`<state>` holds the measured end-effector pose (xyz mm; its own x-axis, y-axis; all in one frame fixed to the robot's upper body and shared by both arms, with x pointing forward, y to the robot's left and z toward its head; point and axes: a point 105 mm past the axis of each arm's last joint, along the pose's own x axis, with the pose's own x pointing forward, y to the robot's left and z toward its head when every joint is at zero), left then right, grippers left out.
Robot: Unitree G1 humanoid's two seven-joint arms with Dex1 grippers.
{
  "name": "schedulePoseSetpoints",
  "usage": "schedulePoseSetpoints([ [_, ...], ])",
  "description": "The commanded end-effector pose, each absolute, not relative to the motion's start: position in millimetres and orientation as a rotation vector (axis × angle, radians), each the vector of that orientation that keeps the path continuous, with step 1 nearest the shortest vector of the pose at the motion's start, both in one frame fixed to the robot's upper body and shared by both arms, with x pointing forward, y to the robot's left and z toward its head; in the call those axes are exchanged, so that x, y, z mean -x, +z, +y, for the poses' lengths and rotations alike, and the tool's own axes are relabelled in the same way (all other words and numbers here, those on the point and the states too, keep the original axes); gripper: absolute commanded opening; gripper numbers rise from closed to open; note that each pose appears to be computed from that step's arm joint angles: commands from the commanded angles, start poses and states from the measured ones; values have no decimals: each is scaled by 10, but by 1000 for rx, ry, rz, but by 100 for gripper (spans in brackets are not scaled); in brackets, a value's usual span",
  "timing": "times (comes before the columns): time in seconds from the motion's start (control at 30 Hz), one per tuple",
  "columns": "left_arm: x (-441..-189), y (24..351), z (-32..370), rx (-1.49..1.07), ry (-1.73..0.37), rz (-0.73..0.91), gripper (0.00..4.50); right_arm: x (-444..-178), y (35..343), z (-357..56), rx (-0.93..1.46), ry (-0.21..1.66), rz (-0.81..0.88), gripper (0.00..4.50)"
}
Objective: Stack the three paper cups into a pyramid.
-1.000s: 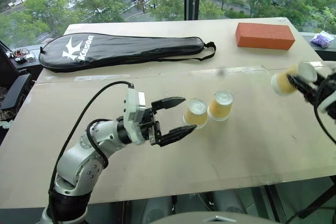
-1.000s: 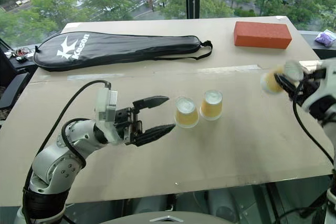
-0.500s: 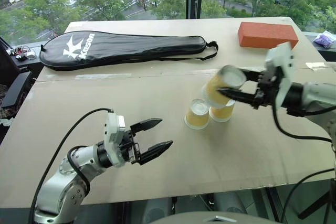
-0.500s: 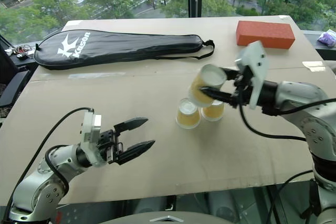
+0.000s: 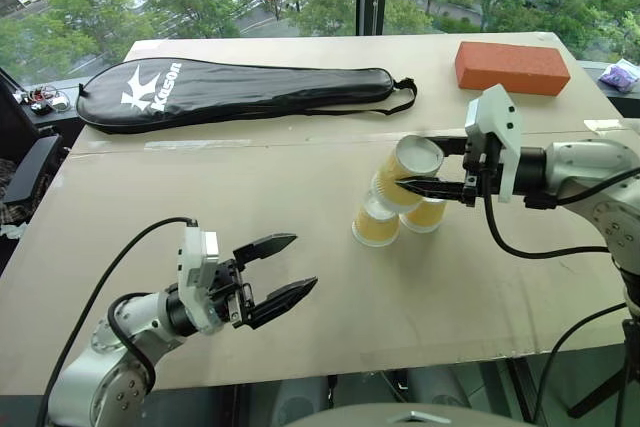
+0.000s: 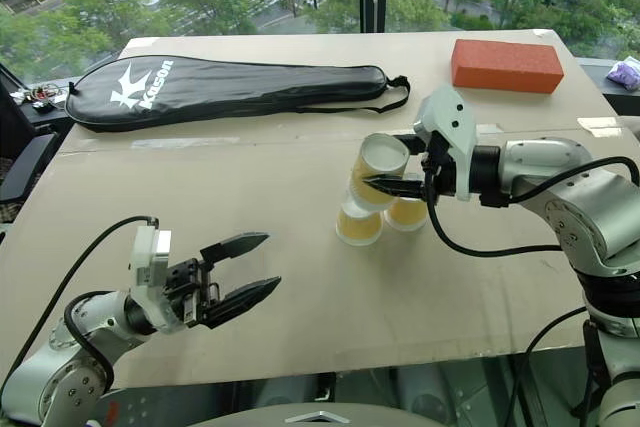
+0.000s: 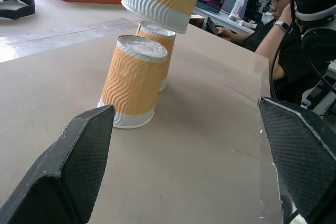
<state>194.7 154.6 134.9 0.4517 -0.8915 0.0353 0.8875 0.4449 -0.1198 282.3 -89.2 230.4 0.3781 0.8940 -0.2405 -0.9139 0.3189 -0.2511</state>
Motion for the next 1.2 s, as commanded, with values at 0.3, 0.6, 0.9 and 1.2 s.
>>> schedulePoseSetpoints([
  [0.3,-1925,1511,1494,87,-1144,-50,450,-2886,2281,-917,463,1173,49,216],
  [0.6,-1907,1481,1487,85,-1138,-45,450,-2923,2108,-959,480,1177,105,363],
  [0.9,-1897,1494,1493,88,-1137,-50,450,-2862,2248,-1054,448,1140,45,448],
  [1.2,-2048,1557,1563,117,-1027,-36,450,-2790,2316,-1424,435,997,3,448],
])
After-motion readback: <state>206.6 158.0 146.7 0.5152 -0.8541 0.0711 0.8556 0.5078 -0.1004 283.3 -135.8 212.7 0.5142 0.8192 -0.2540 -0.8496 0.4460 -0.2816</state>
